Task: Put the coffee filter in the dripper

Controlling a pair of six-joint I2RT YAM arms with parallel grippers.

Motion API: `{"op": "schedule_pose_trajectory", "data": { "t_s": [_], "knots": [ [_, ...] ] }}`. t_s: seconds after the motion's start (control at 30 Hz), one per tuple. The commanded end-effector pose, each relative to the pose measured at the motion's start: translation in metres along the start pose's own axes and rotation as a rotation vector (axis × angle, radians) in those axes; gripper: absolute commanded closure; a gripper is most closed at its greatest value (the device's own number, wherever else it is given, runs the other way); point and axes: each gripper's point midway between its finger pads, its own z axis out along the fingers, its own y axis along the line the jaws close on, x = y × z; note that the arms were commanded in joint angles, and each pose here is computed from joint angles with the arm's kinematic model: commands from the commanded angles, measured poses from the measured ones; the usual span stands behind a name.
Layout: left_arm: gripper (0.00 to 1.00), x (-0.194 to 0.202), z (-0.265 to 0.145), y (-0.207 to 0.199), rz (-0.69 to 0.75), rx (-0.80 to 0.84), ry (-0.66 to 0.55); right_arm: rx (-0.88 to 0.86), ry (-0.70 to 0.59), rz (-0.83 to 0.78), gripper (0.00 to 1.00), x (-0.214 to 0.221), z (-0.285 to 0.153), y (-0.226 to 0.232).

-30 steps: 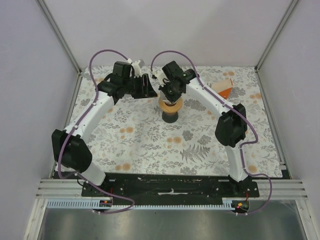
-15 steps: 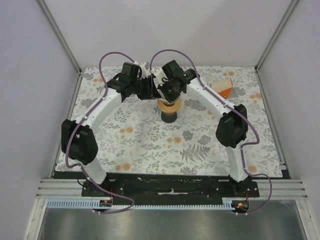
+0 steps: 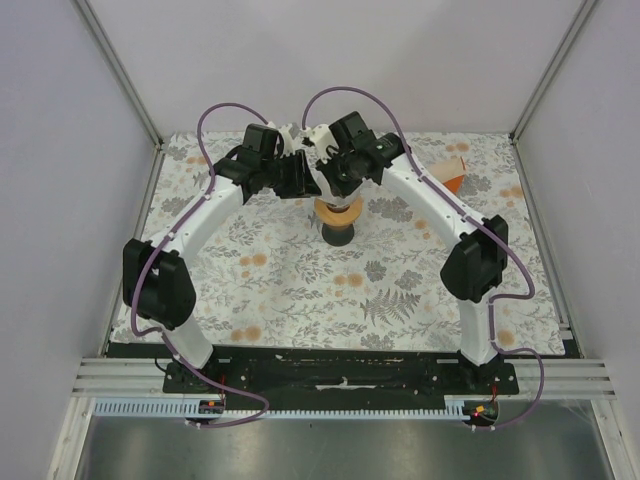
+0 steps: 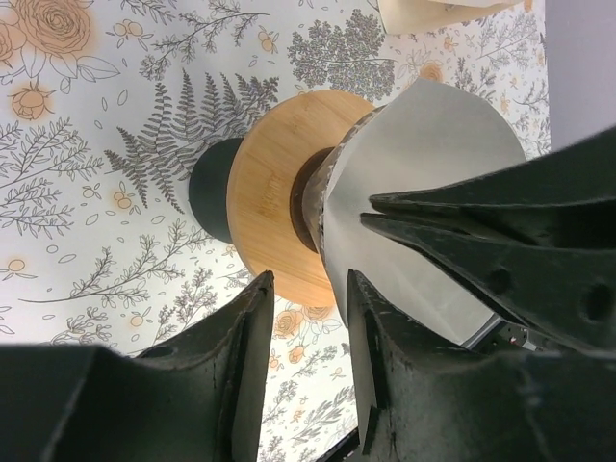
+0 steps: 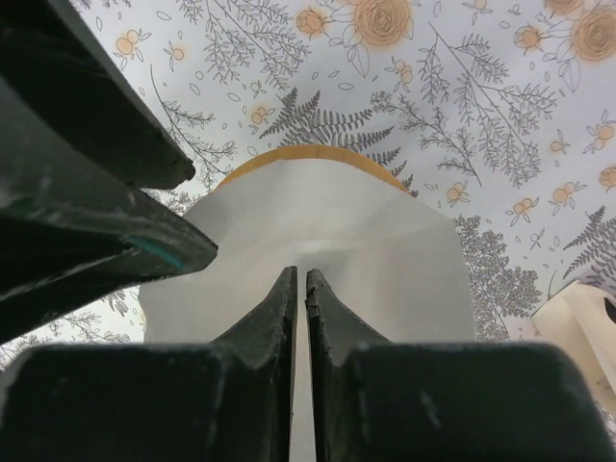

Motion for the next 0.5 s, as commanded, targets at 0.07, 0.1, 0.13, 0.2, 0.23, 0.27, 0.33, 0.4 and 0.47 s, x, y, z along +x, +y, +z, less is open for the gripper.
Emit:
{"op": "schedule_pose_trajectory", "data": {
  "t_s": [0.07,0.1,0.13,0.2,0.23,0.27,0.33,0.4,0.47],
  "knots": [
    [0.53,-0.025,-0.014,-0.015,0.054,0.024,-0.074,0.049,-0.129,-0.024,0.85,-0.03,-0.04,-0.005],
    [0.51,-0.026,-0.015,-0.016,0.058,0.031,-0.076,0.051,-0.141,-0.022,0.85,-0.033,-0.043,-0.005],
    [0.49,-0.027,-0.016,-0.019,0.065,0.038,-0.078,0.051,-0.149,-0.022,0.84,-0.035,-0.045,-0.005],
    [0.48,-0.031,-0.02,-0.022,0.075,0.045,-0.089,0.058,-0.166,-0.018,0.83,-0.039,-0.051,-0.006],
    [0.47,-0.032,-0.021,-0.023,0.082,0.047,-0.093,0.063,-0.174,-0.017,0.82,-0.041,-0.054,-0.007],
    [0.46,-0.034,-0.023,-0.024,0.088,0.049,-0.1,0.073,-0.187,-0.015,0.81,-0.043,-0.058,-0.009],
    [0.44,-0.038,-0.027,-0.028,0.103,0.057,-0.115,0.078,-0.205,-0.008,0.78,-0.046,-0.064,-0.01],
    [0.43,-0.039,-0.028,-0.03,0.112,0.062,-0.119,0.079,-0.224,-0.003,0.75,-0.05,-0.068,-0.013],
    [0.41,-0.04,-0.029,-0.03,0.117,0.059,-0.121,0.082,-0.23,0.0,0.73,-0.051,-0.071,-0.014]
  ]
}}
